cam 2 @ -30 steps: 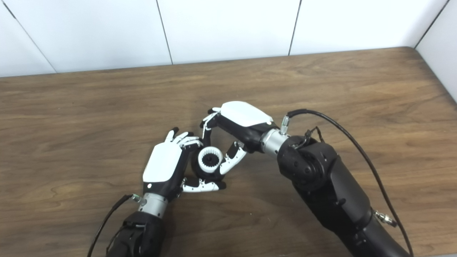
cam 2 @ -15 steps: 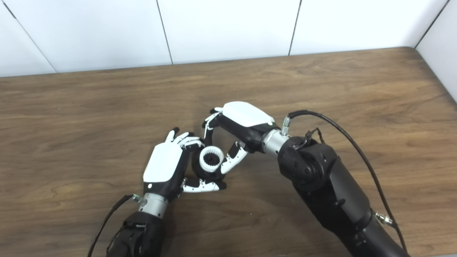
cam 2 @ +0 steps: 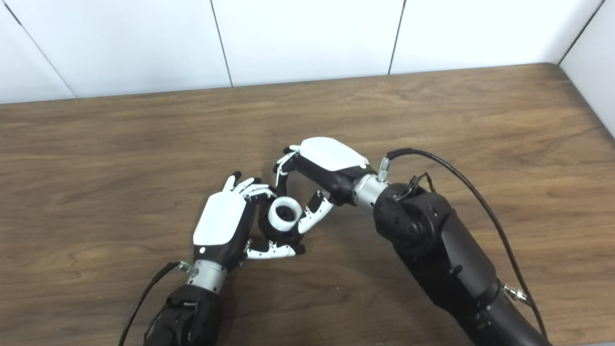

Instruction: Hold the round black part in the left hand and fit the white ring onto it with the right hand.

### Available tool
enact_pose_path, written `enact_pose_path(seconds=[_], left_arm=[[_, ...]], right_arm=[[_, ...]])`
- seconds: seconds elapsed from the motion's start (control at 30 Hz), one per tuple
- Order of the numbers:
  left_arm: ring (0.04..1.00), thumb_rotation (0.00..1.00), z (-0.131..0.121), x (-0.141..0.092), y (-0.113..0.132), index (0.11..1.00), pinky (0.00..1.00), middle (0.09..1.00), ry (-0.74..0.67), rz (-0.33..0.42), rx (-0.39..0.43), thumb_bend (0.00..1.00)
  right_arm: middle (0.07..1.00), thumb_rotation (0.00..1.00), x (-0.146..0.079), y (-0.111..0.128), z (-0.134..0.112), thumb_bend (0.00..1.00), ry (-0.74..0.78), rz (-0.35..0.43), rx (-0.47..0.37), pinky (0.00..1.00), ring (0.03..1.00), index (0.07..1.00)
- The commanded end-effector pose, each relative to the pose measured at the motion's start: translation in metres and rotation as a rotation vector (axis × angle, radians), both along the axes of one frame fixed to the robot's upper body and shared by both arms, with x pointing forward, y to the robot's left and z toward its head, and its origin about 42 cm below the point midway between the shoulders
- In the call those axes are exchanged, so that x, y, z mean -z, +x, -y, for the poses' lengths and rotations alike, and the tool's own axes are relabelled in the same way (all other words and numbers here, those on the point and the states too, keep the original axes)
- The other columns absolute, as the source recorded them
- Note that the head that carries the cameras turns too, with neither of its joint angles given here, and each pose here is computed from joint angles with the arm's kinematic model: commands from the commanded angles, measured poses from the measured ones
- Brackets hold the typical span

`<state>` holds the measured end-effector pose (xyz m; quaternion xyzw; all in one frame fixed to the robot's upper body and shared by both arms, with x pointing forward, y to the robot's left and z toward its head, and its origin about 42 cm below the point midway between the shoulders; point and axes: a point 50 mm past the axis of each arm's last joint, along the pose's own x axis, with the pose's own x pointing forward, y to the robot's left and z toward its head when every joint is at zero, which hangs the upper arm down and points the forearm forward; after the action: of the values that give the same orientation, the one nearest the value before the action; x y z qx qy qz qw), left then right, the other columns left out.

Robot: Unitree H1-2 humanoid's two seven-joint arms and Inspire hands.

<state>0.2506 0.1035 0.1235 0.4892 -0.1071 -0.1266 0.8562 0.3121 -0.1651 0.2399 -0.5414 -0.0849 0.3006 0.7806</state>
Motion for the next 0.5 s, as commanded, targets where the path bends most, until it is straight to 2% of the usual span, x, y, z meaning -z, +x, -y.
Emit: enact_pose_path(seconds=[0.0,0.47], left_arm=[[0.878,0.06,0.0076,-0.0027,-0.0011,0.481,1.00,0.752,0.006,-0.008,0.030,0.53],[0.876,0.06,0.0097,-0.0018,-0.0010,0.481,1.00,0.748,0.006,-0.002,0.032,0.52]], right_arm=[[0.811,0.14,-0.0099,0.0030,-0.0023,0.52,0.010,0.059,-0.011,0.87,0.943,0.485],[0.810,0.13,-0.0114,0.0007,-0.0062,0.52,0.020,0.066,-0.021,0.88,0.942,0.484]])
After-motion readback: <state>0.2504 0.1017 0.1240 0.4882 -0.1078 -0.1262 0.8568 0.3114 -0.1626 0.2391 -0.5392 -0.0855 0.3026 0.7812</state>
